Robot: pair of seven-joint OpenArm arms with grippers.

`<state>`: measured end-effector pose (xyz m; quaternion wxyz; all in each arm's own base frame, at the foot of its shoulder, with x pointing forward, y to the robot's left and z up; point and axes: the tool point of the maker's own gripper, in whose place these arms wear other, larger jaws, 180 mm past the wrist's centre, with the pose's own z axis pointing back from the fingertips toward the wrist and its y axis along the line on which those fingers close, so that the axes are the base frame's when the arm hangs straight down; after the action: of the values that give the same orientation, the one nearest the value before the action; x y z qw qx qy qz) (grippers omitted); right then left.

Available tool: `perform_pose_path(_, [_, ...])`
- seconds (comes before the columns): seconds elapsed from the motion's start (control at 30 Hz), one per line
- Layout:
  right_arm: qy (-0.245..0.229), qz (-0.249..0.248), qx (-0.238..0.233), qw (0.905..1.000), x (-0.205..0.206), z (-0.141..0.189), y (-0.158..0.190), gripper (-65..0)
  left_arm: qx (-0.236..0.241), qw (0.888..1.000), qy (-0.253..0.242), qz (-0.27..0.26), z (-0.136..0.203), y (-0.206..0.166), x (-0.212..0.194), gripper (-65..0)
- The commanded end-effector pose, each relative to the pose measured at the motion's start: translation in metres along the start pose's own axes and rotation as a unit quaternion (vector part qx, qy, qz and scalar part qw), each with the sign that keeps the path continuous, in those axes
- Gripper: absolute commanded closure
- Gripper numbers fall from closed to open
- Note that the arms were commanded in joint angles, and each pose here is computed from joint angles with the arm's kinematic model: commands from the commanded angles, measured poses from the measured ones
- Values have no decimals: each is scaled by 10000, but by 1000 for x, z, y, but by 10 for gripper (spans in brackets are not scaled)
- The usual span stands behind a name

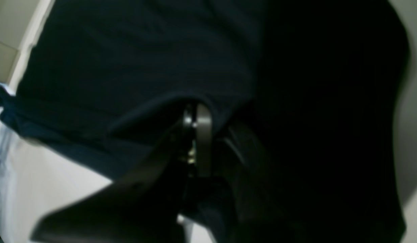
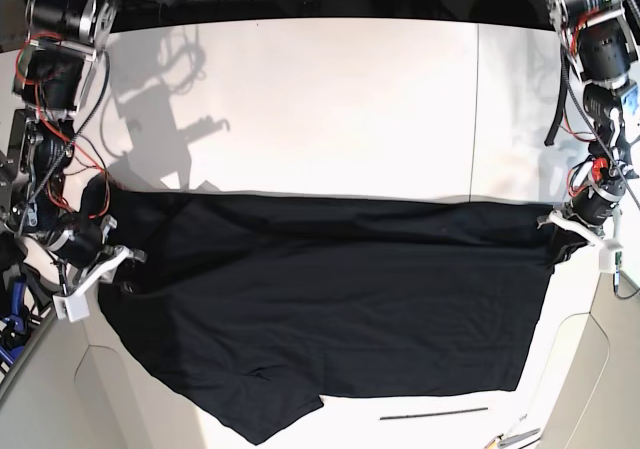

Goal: Fold the T-shirt properly
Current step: 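Lift the shoulder corners and drag them toward the hem, folding the shirt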

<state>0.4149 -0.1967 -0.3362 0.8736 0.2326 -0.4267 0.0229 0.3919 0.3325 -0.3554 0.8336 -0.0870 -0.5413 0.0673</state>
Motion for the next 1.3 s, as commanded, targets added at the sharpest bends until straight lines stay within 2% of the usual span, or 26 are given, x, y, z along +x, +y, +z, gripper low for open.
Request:
perform_pose_path(0.0, [-252,74,-1,9997,23,2,-2,0,25,9995,-321,16,-1,6,23,0])
perform_pose_path(0.07, [-101,88,-55,9999,19,-5,-5,0,58,9995,-288,140,-5,9,19,-8])
perform_pose_path(0.1, [-7,77,-85,9999,14,-7,-7,0,71,9995,-254,175,-6,11,16,-81])
perform_pose_path(0.13, [46,42,-88,9999,9,-9,-8,-53,80,9995,-227,190,-6,12,14,-151])
perform_pose_path(0.2, [174,-84,-107,9998,-2,-11,-12,-217,86,9996,-198,199,-6,12,12,-261])
perform_pose_path(0.27, [254,-167,-136,9994,-11,-11,-15,-305,90,9996,-197,199,-5,12,12,-305])
perform_pose_path(0.4, [338,-253,-208,9989,-24,-4,-21,-312,61,9988,-318,364,-3,14,17,-305])
perform_pose_path(0.47, [310,-402,-260,9984,-28,4,-27,-312,-81,9986,-208,479,0,12,14,-305])
perform_pose_path(0.6, [-41,-770,-488,9958,-29,30,-48,-312,-124,9948,-26,1010,11,22,7,-305])
perform_pose_path(0.8, [-493,-1255,-967,9861,-33,70,-88,-312,127,9845,-433,1693,38,51,4,-305])
perform_pose_path(0.93, [-556,-1456,-1198,9805,-48,94,-108,-312,190,9802,-385,1934,51,56,-16,-305])
perform_pose_path(1.07, [-583,-1492,-1432,9766,-63,105,-118,-312,183,9779,-336,2057,52,52,-30,-309])
perform_pose_path(1.17, [-569,-1529,-1508,9750,-70,105,-120,-312,164,9769,-351,2104,50,48,-32,-410])
perform_pose_path(1.27, [-557,-1550,-1487,9751,-72,103,-118,-312,183,9774,-381,2070,49,47,-33,-428])
